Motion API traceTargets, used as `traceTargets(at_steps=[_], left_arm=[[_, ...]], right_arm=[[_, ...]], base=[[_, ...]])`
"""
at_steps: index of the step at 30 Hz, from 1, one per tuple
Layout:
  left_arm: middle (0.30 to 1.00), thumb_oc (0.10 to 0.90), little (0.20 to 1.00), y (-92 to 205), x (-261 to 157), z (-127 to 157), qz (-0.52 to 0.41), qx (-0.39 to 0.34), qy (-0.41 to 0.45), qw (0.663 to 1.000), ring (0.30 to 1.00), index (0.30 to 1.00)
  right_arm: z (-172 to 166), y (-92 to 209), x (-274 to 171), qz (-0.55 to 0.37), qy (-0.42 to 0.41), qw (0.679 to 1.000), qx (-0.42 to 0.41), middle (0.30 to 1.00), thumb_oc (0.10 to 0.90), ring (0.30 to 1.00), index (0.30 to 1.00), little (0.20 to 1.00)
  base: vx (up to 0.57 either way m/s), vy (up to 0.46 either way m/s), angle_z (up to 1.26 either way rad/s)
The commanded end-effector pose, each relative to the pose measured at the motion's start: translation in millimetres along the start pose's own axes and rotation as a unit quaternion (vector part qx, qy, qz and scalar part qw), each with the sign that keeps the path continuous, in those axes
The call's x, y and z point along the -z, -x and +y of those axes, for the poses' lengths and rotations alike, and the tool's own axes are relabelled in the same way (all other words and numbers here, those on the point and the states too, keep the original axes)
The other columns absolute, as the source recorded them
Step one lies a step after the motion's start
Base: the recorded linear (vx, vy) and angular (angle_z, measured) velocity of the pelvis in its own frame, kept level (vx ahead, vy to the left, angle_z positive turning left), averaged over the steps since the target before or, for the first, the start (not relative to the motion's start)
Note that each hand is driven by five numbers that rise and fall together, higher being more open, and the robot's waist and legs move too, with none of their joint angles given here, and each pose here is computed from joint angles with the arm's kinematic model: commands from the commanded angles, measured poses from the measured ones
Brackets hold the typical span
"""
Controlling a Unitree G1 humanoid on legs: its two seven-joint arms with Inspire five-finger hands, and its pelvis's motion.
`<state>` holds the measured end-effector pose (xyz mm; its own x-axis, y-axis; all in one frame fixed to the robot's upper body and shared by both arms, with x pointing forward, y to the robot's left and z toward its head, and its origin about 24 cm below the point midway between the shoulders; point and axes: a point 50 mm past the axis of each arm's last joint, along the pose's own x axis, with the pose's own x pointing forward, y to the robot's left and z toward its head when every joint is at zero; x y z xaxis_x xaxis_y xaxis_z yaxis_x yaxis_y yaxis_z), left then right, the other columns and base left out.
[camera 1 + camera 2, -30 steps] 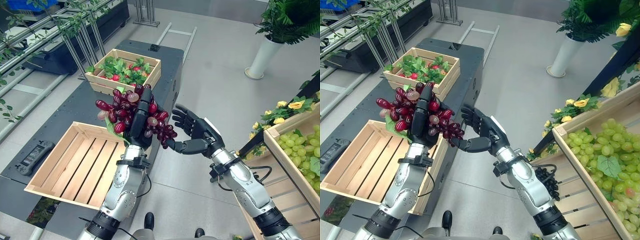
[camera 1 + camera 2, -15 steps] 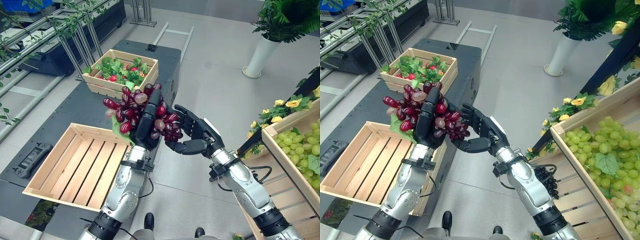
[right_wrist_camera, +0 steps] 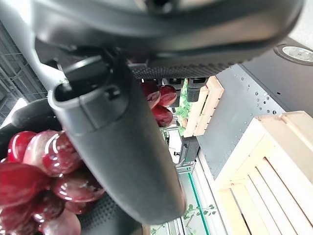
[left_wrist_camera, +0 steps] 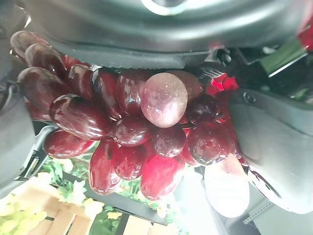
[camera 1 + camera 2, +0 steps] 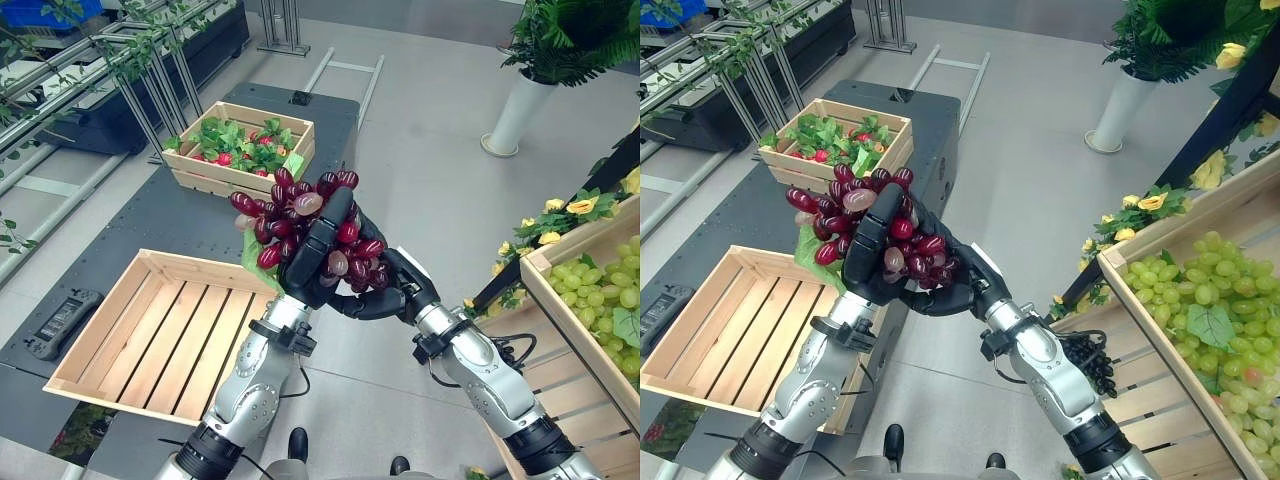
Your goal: Pick up the fruits from the basket on one side to the basket on the other side
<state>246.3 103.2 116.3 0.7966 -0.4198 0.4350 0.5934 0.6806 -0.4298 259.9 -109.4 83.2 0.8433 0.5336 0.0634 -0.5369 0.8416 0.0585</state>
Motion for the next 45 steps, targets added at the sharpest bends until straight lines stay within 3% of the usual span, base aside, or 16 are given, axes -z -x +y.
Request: traceTargets(at_steps=[1,24,45], left_arm=[[0.3,0.4,0.3,-31.6,-22.8,-33.5,-0.082,0.108,-0.001,0.991,0.3,0.3],[0.3,0.4,0.3,-24.7,-62.4,-7.3,-0.178,-0.009,-0.156,0.972,0.3,0.3],[0.3,0.4,0.3,-28.1,-42.4,-24.5,-0.138,0.074,-0.153,0.976,0.3,0.3]], right_arm=[[5.8,-12.0,-31.6,-0.088,0.009,0.996,-0.009,0.9,0.8,0.9,0.9,0.9],[-12.2,5.6,-48.0,-0.114,0.025,0.993,0.023,0.9,0.8,0.9,0.9,0.9],[3.5,-2.6,-52.2,-0.135,-0.01,0.991,-0.016,0.9,0.8,0.9,0.9,0.9]], base=[[0.0,0.0,0.0],[0.0,0.0,0.0],[0.0,0.0,0.0]])
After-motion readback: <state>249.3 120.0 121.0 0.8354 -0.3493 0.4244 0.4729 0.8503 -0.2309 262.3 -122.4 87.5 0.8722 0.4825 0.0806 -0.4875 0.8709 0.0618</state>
